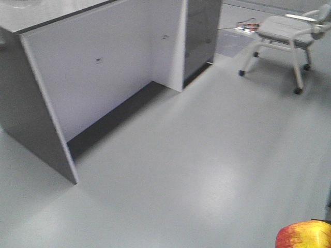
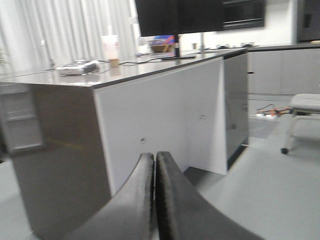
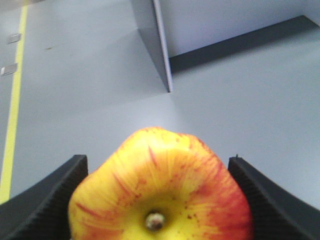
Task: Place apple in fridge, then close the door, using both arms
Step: 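Drive the base around the counter toward the open refrigerator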
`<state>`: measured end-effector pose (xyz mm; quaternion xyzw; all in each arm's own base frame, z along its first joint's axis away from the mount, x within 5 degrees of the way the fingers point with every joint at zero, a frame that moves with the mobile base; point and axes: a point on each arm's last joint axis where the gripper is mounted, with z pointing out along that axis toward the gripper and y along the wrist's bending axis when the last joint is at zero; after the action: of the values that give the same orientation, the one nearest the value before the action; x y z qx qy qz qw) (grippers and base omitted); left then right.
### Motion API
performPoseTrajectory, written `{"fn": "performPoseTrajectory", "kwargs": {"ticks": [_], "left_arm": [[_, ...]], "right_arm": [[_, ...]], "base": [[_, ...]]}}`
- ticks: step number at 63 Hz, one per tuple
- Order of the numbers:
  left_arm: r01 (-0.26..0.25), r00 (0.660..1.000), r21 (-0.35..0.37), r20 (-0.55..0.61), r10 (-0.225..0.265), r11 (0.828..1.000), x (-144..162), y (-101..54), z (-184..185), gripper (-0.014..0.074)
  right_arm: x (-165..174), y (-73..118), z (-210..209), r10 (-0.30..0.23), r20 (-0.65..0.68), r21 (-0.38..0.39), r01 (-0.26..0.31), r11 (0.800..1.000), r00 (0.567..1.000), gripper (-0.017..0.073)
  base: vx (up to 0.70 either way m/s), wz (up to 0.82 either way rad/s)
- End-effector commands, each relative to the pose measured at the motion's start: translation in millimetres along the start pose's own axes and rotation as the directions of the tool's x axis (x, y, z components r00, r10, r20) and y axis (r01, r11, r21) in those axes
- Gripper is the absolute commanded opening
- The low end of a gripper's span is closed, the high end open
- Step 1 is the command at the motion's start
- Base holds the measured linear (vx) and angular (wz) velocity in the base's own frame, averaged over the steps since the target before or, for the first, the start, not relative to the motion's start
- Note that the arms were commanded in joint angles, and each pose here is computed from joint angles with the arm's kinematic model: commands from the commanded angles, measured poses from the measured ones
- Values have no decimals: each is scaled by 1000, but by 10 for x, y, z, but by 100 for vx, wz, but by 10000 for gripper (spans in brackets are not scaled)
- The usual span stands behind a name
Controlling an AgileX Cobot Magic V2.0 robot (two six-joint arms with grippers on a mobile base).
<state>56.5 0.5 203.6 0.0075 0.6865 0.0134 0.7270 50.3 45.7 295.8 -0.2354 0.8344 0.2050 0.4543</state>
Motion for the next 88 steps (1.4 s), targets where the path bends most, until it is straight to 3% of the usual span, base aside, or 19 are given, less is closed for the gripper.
{"fn": "performPoseTrajectory", "kwargs": {"ticks": [1, 88], "left_arm": [[12, 998, 9, 63, -12, 1000, 0, -7, -8, -6], [12, 998, 9, 63, -12, 1000, 0, -7, -8, -6]], "right_arm": [[-137, 10, -45, 5, 92, -1, -5, 1000, 996, 377], [-137, 10, -45, 5, 92, -1, -5, 1000, 996, 377]], "base": [[-3, 53], [-1, 51]]}}
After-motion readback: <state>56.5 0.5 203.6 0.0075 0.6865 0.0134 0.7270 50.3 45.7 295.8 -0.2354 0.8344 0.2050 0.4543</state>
